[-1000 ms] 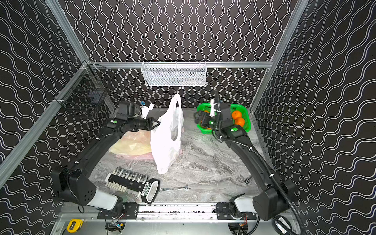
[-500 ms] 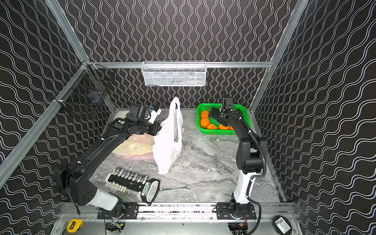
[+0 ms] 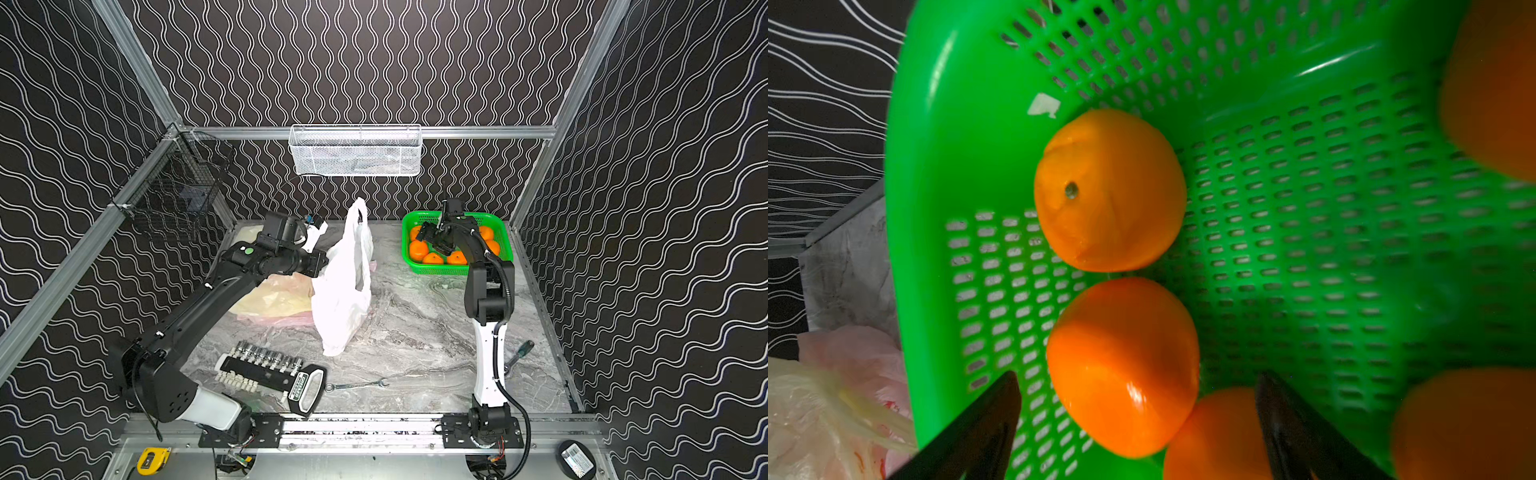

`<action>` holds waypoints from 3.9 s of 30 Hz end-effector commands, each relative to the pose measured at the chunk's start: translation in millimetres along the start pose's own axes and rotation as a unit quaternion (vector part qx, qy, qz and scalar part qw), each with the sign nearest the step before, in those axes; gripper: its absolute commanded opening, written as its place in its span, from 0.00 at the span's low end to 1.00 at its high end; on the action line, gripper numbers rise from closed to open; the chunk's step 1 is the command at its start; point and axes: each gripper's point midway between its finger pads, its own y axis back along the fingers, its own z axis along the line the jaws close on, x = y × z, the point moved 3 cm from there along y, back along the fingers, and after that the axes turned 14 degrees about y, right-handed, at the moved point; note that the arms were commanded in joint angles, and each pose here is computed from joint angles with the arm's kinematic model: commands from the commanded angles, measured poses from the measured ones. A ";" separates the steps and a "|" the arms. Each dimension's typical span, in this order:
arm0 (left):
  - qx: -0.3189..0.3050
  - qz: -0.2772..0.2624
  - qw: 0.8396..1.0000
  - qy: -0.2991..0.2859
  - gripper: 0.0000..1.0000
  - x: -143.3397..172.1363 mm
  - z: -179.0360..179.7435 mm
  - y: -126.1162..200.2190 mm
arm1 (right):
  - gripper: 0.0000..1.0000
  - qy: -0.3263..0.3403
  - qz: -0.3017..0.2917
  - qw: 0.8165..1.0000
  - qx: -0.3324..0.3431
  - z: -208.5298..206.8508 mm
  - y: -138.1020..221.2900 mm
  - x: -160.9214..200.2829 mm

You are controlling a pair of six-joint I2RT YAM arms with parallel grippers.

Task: Place the oranges into plastic bags & tie knots
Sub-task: Pick up the orange from the basket, then place the orange in the plastic bag, then pick up the orange from the basket.

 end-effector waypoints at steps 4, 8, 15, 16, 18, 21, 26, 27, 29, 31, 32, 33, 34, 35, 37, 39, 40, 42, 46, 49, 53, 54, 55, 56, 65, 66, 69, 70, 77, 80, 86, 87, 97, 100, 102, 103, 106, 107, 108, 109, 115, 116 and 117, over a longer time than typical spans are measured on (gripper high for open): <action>0.013 -0.011 1.000 0.004 0.00 -6.3 -5.7 4.0 | 0.90 0.005 0.034 0.999 -0.011 5.0 -19.8 8.0; 0.014 -0.014 1.000 0.005 0.00 -7.2 -6.1 5.6 | 0.87 0.006 0.041 0.999 -0.006 5.7 -29.3 8.5; 0.015 -0.012 1.000 0.007 0.00 -5.9 -6.4 6.4 | 0.82 -0.002 0.060 0.998 0.011 -2.9 -38.5 18.1; 0.015 -0.012 1.000 0.008 0.00 -5.7 -6.0 6.0 | 0.82 -0.002 0.060 0.998 0.010 -3.4 -39.1 18.7; 0.015 -0.013 1.000 0.011 0.00 -5.4 -6.1 6.2 | 0.78 -0.003 0.061 0.998 0.007 -3.1 -40.3 20.0; 0.021 -0.015 0.999 0.019 0.00 -5.2 -5.1 7.7 | 0.71 -0.008 0.053 0.999 0.001 -0.9 -37.2 17.6; 0.050 -0.022 0.997 0.053 0.00 -9.1 0.7 12.8 | 0.60 -0.019 0.021 1.000 -0.003 1.5 -16.3 5.8; 0.057 -0.025 0.996 0.061 0.00 -10.2 2.0 14.4 | 0.59 -0.021 0.012 1.000 0.000 0.3 -8.9 1.8; 0.074 -0.029 0.994 0.075 0.00 -12.5 5.3 16.7 | 0.57 -0.023 -0.008 1.000 0.007 -1.2 8.5 -5.1; 0.091 -0.031 0.991 0.089 0.00 -14.4 6.6 18.8 | 0.55 -0.022 -0.031 0.999 0.018 -2.2 31.2 -11.3; 0.098 -0.030 0.990 0.094 0.00 -14.8 7.1 19.0 | 0.55 -0.020 -0.043 0.999 0.025 -1.9 46.1 -13.6; 0.104 -0.032 0.989 0.097 0.00 -15.9 6.5 19.7 | 0.54 -0.016 -0.054 0.998 0.032 -1.0 62.3 -15.1; 0.109 -0.032 0.988 0.100 0.00 -15.9 6.1 19.3 | 0.54 -0.012 -0.063 0.997 0.038 0.6 77.7 -15.4; 0.115 -0.033 0.988 0.102 0.00 -16.7 5.6 19.7 | 0.54 -0.005 -0.074 0.997 0.038 6.3 97.0 -13.8; 0.126 -0.034 0.985 0.108 0.00 -17.7 4.8 19.8 | 0.53 0.002 -0.100 0.995 0.021 20.7 133.8 -7.7; 0.136 -0.036 0.983 0.114 0.00 -18.7 4.6 19.7 | 0.53 0.020 -0.136 0.990 -0.025 50.4 177.9 1.6; 0.140 -0.037 0.983 0.116 0.00 -19.3 4.6 19.7 | 0.53 0.029 -0.148 0.988 -0.042 62.8 194.7 6.4; 0.143 -0.036 0.982 0.121 0.00 -20.2 5.2 19.0 | 0.52 0.052 -0.163 0.981 -0.093 98.0 227.0 20.3; 0.145 -0.039 0.981 0.124 0.00 -21.7 5.1 19.2 | 0.53 0.098 -0.182 0.958 -0.201 171.5 270.3 51.5; 0.147 -0.037 0.980 0.126 0.00 -21.5 5.3 17.7 | 0.53 0.134 -0.169 0.939 -0.269 227.9 276.6 79.4; 0.154 -0.038 0.979 0.127 0.00 -19.8 3.8 18.6 | 0.53 0.155 -0.141 0.926 -0.314 277.7 256.4 103.6; 0.155 -0.038 0.979 0.129 0.00 -18.8 3.7 18.9 | 0.53 0.157 -0.132 0.929 -0.309 282.9 245.5 106.0; 0.158 -0.039 0.978 0.129 0.00 -18.3 3.2 19.5 | 0.53 0.160 -0.126 0.930 -0.305 286.4 237.0 107.1; 0.160 -0.040 0.978 0.130 0.00 -17.8 2.8 20.1 | 0.55 0.161 -0.117 0.933 -0.298 288.7 224.6 109.0; 0.143 -0.046 0.979 0.137 0.00 -16.2 8.3 25.5 | 0.95 0.187 -0.140 0.941 -0.246 272.8 230.8 111.1; 0.134 -0.044 0.980 0.139 0.00 -16.4 10.9 24.0 | 0.95 0.192 -0.155 0.943 -0.224 264.1 236.4 110.6; 0.089 -0.032 0.986 0.137 0.00 -15.1 21.9 19.9 | 0.94 0.187 -0.198 0.952 -0.138 226.4 247.8 110.5; 0.076 -0.031 0.988 0.134 0.00 -15.1 24.5 20.0 | 0.94 0.177 -0.209 0.955 -0.114 210.7 251.0 109.7; 0.009 -0.018 0.997 0.070 0.00 -7.6 22.4 21.8 | 0.93 0.033 -0.169 0.984 0.042 55.7 216.7 91.0; 0.000 -0.017 0.999 0.048 0.00 -4.0 14.5 20.9 | 0.92 0.018 -0.115 0.990 0.082 15.3 184.4 79.4; -0.007 -0.011 0.999 0.050 0.00 -2.5 11.6 16.6 | 0.93 0.009 -0.044 0.994 0.104 -20.3 122.6 52.3; -0.005 -0.010 0.999 0.051 0.00 -2.4 10.9 15.3 | 0.93 0.013 -0.043 0.994 0.100 -20.7 113.3 47.5; -0.038 -0.003 0.999 0.035 0.00 1.7 8.1 13.2 | 0.96 0.024 0.031 0.990 0.133 -41.9 47.5 34.0; -0.044 0.001 0.999 0.033 0.00 3.5 8.5 12.1 | 0.95 0.029 0.047 0.990 0.132 -40.9 38.6 36.7; -0.045 0.004 0.998 0.031 0.00 4.2 7.7 11.4 | 0.94 0.037 0.058 0.988 0.138 -39.0 33.6 39.0; -0.046 0.003 0.998 0.031 0.00 3.4 7.8 11.0 | 0.94 0.039 0.064 0.987 0.139 -37.9 30.3 41.0; -0.044 0.004 0.998 0.033 0.00 3.4 7.0 9.7 | 0.92 0.042 0.078 0.987 0.138 -36.1 22.4 46.0; -0.043 0.004 0.999 0.033 0.00 3.2 6.5 9.4 | 0.91 0.041 0.080 0.987 0.137 -35.7 21.0 47.0; -0.043 0.004 0.999 0.032 0.00 3.1 6.3 9.5 | 0.90 0.041 0.085 0.986 0.138 -35.7 19.3 49.3; -0.043 0.004 0.998 0.033 0.00 3.1 7.0 9.3 | 0.89 0.041 0.088 0.985 0.141 -36.6 18.4 50.9; -0.036 0.013 0.999 0.039 0.00 5.9 5.2 7.4 | 0.77 0.037 0.092 0.983 0.156 -41.5 19.6 54.7; -0.032 0.015 0.999 0.040 0.00 6.5 4.0 6.2 | 0.74 0.037 0.089 0.983 0.154 -40.5 20.7 54.2; -0.029 0.016 0.999 0.042 0.00 6.5 3.3 5.6 | 0.72 0.036 0.085 0.984 0.152 -38.8 23.0 53.1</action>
